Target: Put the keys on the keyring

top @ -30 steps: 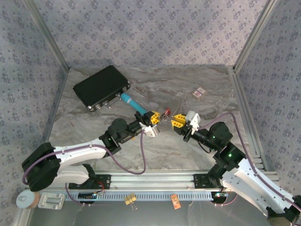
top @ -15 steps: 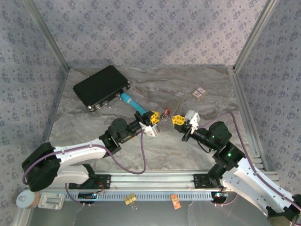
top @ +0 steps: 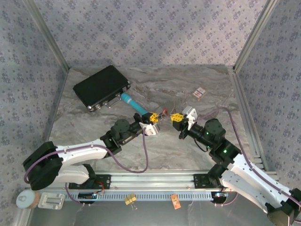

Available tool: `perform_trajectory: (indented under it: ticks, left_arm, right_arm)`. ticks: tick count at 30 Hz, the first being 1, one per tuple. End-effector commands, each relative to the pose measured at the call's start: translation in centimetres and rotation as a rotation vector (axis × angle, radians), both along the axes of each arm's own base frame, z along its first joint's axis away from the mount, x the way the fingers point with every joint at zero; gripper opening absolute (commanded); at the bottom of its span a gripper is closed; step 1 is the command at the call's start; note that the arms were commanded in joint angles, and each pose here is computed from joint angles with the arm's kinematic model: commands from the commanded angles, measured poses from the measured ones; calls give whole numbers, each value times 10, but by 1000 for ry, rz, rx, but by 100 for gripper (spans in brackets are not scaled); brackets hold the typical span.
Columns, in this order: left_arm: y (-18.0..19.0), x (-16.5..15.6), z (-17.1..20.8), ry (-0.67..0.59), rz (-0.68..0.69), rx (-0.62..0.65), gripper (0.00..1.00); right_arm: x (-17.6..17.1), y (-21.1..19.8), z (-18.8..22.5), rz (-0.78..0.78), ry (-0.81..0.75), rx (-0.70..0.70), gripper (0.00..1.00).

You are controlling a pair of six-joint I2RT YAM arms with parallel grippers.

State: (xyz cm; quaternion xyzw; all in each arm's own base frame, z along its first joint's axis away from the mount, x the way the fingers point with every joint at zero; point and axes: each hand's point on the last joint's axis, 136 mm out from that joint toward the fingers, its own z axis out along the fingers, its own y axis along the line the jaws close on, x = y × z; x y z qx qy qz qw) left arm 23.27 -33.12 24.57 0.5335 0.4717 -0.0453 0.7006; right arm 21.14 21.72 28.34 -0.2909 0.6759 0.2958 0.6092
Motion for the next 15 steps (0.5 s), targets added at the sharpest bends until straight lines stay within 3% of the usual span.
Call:
perform_trajectory:
  ticks: [1,15]
  left_arm:
    - [-3,-6,1,42,-15,-57,0]
    - [-11,-13,-25,148,-42,-53,7]
  right_arm:
    - [13,-8,15,-85,29,75,0]
    - [23,6,11,-63,90,143,0]
